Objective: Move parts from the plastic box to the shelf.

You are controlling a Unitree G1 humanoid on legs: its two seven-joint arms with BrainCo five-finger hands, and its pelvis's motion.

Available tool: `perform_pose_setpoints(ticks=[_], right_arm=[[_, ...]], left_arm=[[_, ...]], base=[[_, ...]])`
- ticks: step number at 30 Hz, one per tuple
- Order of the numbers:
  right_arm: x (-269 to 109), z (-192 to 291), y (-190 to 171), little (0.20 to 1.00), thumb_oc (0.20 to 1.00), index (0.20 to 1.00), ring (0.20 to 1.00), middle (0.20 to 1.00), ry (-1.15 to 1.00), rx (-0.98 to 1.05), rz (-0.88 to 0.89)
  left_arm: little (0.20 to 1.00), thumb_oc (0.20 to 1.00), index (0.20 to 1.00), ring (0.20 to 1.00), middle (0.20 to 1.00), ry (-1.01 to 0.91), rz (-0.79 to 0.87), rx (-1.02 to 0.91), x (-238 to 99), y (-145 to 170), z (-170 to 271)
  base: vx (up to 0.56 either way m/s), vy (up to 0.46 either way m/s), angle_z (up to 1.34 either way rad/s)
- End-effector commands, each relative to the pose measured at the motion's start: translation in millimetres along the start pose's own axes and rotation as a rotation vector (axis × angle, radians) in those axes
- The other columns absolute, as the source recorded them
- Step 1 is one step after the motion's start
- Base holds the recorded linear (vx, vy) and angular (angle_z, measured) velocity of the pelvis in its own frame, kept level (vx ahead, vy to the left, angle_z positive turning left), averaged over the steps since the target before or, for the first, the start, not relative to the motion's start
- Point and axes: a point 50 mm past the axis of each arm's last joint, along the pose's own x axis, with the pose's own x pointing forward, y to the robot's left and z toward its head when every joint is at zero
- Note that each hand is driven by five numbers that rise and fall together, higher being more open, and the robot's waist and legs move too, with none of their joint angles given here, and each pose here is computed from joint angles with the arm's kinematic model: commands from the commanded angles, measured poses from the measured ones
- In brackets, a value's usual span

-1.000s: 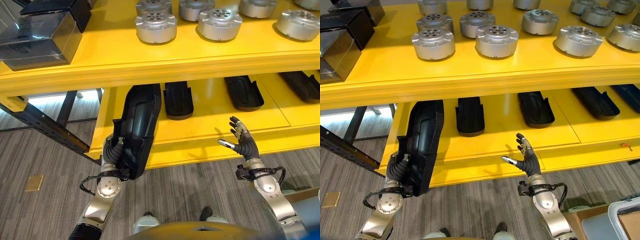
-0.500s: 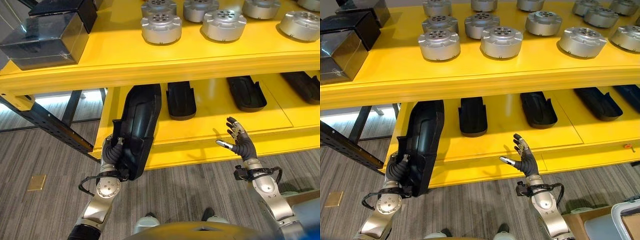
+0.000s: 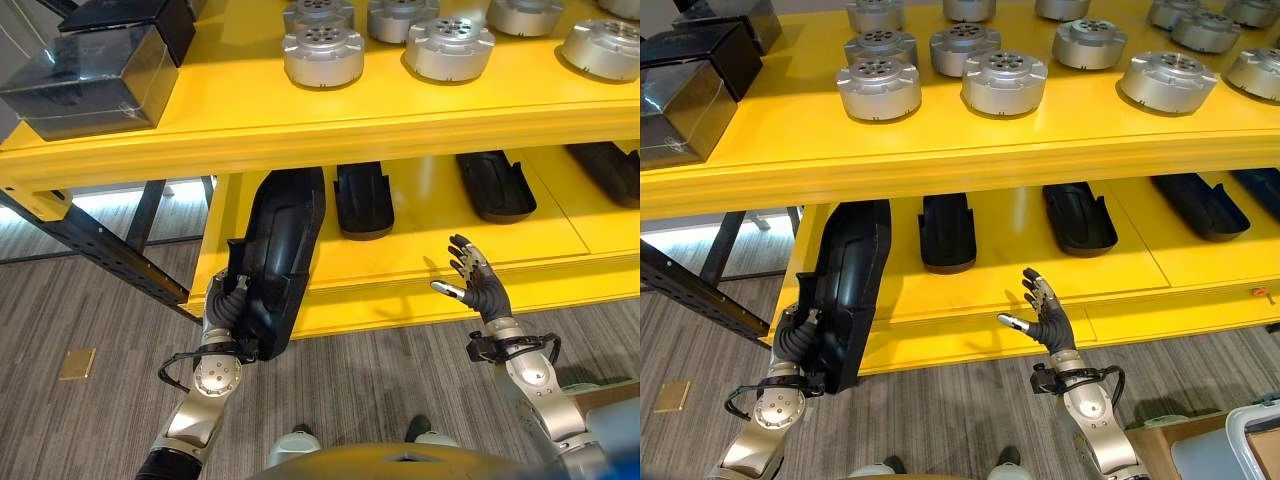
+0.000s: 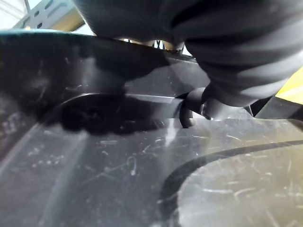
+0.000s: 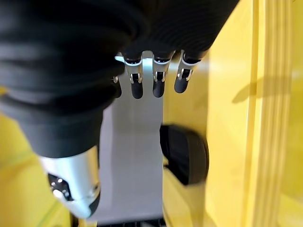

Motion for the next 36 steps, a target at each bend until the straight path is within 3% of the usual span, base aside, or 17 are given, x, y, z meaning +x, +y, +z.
perform_pose_setpoints(ticks=[1, 19, 36], right_arm=[[17, 23, 3, 1.0, 1.0, 1.0, 1.0, 1.0, -0.151, 0.03, 0.017], [21, 22, 5, 1.0, 1.0, 1.0, 1.0, 1.0, -0.138, 0.009, 0.013], [22, 19, 4, 1.0, 1.0, 1.0, 1.0, 1.0, -0.09, -0.008, 0.039]], left_arm=[[0.2, 0.2, 0.2, 0.2, 0.2, -0.169, -0.014, -0.062, 14, -2, 36], [0.2, 0.2, 0.2, 0.2, 0.2, -0.162, -0.003, -0.037, 16, -2, 34], [0.2, 0.2, 0.2, 0.2, 0.2, 0.024, 0.111, -0.128, 11, 25, 6]], base=[[0.0, 0.0, 0.0], [0.0, -0.003, 0.0], [0.01, -0.157, 0.01]])
